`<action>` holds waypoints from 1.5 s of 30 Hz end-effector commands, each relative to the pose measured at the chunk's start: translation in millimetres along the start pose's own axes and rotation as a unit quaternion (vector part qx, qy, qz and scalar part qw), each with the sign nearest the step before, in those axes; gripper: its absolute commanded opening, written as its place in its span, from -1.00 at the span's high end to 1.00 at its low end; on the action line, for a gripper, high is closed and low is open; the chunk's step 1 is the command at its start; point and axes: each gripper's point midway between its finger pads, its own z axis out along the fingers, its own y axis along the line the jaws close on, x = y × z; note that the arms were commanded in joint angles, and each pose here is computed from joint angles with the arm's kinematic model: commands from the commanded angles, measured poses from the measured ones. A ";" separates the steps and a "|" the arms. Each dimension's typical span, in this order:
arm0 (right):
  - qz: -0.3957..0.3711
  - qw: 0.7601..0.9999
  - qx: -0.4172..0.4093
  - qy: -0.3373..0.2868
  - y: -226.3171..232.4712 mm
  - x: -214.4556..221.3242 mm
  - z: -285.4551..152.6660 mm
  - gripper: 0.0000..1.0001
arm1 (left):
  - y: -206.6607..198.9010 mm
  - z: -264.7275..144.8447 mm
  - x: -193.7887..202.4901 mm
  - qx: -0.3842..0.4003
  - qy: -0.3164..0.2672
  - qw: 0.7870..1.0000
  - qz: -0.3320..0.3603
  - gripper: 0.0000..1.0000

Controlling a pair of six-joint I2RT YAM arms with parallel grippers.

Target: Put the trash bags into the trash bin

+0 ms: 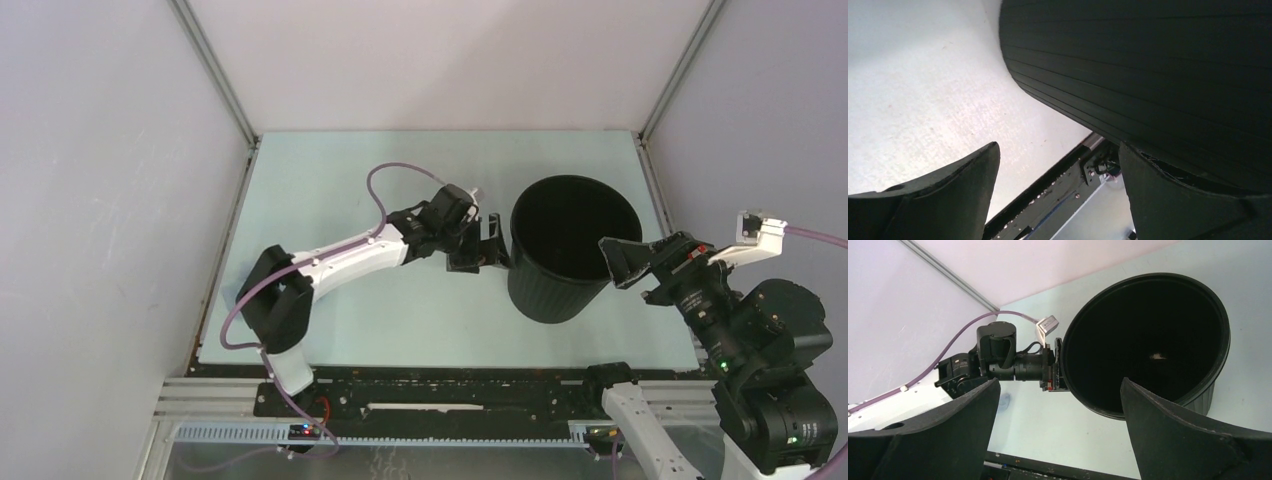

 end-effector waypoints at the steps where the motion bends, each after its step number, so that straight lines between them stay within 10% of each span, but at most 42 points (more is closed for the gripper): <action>1: -0.007 1.000 -0.009 -0.017 5.7 -9.5 -3.0 -0.99 | 7.6 -34.3 -25.2 -0.060 -0.050 0.996 0.032 -0.87; 6: -0.012 1.000 -0.014 -0.013 6.8 -8.8 -0.1 -0.99 | 110.4 -120.0 -31.3 -0.283 -0.086 0.955 0.013 -0.73; 11: -0.019 1.000 -0.013 -0.010 5.2 -7.4 1.9 -0.99 | 209.2 -265.5 -24.7 -0.523 -0.192 0.829 -0.053 -0.85; 20: -0.017 0.999 -0.032 0.005 9.9 -0.3 5.1 -0.99 | 318.4 -402.9 42.0 -0.594 -0.375 0.645 -0.300 -0.90; 23: -0.015 0.999 -0.038 0.012 11.6 2.3 6.3 -0.99 | 335.0 -412.7 40.7 -0.606 -0.392 0.615 -0.317 -0.99; 33: -0.029 0.998 -0.059 0.024 18.7 5.3 1.3 -0.99 | 392.0 -356.2 33.5 -0.567 -0.269 0.672 -0.392 -0.94; 37: -0.036 0.994 -0.088 0.048 27.1 13.8 4.2 -0.99 | 385.9 -310.5 23.8 -0.478 -0.232 0.751 -0.391 -0.41; 45: -0.069 0.984 -0.138 0.084 40.9 19.0 21.7 -0.99 | 331.7 -268.3 5.3 -0.327 -0.249 0.829 -0.380 0.49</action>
